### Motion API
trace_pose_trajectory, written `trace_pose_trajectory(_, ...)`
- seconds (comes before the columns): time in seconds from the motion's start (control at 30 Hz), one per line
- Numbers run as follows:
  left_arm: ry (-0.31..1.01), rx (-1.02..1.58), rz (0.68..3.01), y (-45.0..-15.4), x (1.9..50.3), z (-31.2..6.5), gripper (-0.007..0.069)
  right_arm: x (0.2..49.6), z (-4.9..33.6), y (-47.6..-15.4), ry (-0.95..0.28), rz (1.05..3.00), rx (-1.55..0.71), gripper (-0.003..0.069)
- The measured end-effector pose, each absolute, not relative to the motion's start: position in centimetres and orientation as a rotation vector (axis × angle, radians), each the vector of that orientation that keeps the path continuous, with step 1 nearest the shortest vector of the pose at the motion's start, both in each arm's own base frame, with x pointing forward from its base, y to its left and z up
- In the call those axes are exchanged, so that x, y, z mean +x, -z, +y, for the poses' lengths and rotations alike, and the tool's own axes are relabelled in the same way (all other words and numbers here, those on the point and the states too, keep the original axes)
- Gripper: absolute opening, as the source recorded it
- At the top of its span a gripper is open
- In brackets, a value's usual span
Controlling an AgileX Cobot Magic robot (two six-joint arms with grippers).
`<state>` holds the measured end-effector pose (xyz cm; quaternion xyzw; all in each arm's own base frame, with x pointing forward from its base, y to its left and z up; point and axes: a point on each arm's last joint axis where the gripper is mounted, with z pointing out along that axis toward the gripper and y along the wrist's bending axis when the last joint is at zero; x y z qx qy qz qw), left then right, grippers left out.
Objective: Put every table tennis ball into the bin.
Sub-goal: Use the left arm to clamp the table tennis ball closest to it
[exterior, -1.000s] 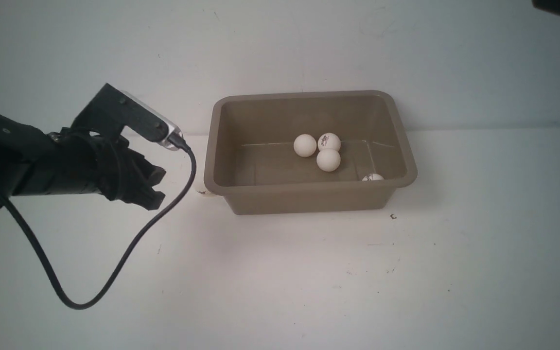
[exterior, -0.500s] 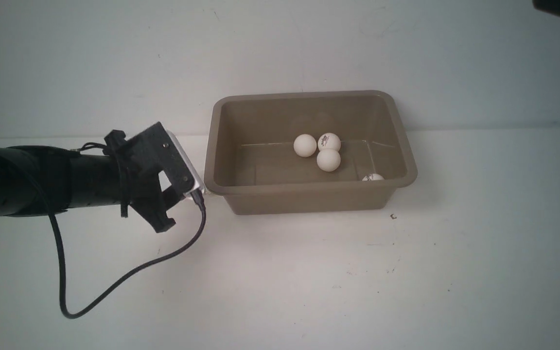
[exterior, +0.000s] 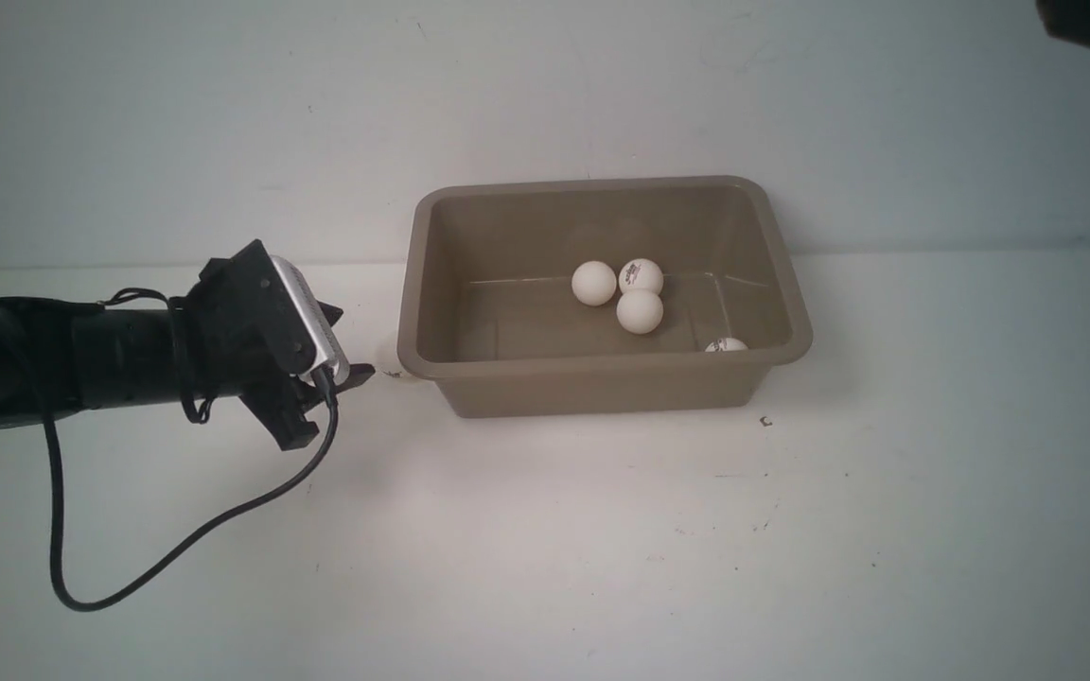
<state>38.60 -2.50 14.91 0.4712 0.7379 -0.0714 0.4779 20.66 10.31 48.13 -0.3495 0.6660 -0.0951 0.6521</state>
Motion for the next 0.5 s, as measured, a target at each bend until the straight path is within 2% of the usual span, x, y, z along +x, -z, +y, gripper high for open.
trace_pose_trajectory(0.5, 0.299, 1.131, 1.756, -12.1, 42.2, -2.9, 0.0430, 20.7, 10.3, -48.1, 0.216, 1.512, -0.793, 0.0513)
